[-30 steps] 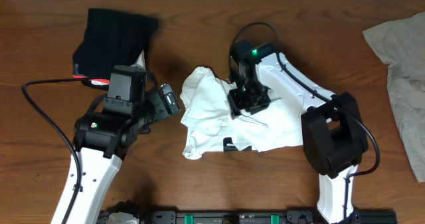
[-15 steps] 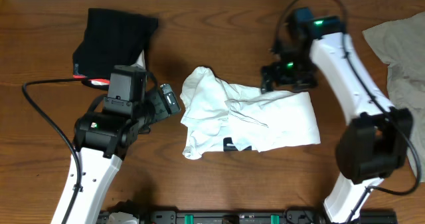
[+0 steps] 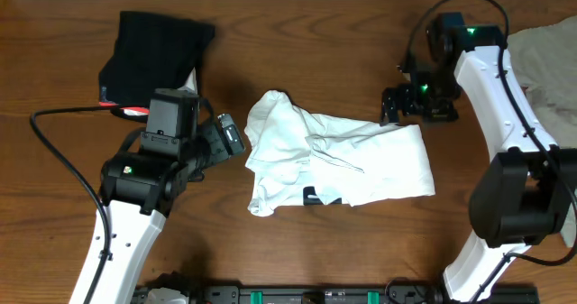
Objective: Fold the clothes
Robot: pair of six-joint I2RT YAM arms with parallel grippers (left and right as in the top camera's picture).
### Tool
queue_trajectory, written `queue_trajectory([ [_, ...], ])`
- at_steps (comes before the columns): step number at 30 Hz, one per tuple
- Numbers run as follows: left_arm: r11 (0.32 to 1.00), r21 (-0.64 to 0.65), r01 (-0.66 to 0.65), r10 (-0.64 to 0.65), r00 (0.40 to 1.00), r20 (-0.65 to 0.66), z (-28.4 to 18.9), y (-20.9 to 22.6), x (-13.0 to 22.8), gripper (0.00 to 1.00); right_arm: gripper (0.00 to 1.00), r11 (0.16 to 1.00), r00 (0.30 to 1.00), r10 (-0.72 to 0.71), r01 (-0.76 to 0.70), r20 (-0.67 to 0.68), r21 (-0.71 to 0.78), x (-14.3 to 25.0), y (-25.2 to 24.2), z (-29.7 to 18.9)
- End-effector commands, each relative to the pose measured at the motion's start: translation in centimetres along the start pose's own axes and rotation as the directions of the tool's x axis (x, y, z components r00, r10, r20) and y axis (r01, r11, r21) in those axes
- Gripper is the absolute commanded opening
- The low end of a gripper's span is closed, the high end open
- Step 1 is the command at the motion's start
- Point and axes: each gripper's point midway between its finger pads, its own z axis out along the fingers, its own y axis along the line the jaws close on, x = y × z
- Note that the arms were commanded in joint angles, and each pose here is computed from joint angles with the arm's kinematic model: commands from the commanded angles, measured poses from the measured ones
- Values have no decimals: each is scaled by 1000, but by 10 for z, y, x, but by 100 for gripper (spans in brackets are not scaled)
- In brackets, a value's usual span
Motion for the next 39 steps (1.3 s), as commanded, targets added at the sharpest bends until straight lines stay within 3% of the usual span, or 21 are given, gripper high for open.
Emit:
queue_trajectory([
  [1,1000,-16,-4,4,1000,0,2,3,0,98,98,987,987,-162,162,1,-14,1,18,3],
  [5,1000,-16,-4,4,1000,0,2,3,0,98,98,924,925,-379,380,29,-42,-4,49,10],
  [11,1000,-16,-4,4,1000,0,2,3,0,98,94,770,769,-635,637,77,-12,-15,88,23],
  [17,1000,-16,-4,4,1000,0,2,3,0,98,91,614,607,-786,789,116,27,-23,114,50],
  [21,1000,-16,-4,4,1000,0,2,3,0,98,77,495,486,-864,868,132,42,-22,123,74],
  [24,1000,-16,-4,4,1000,0,2,3,0,98,77,420,412,-897,907,160,20,-16,132,88],
  [36,1000,-16,-4,4,1000,0,2,3,0,98,70,385,381,-902,923,204,-22,3,133,126],
  [39,1000,-16,-4,4,1000,0,2,3,0,98,60,380,375,-899,925,224,-26,3,136,128],
])
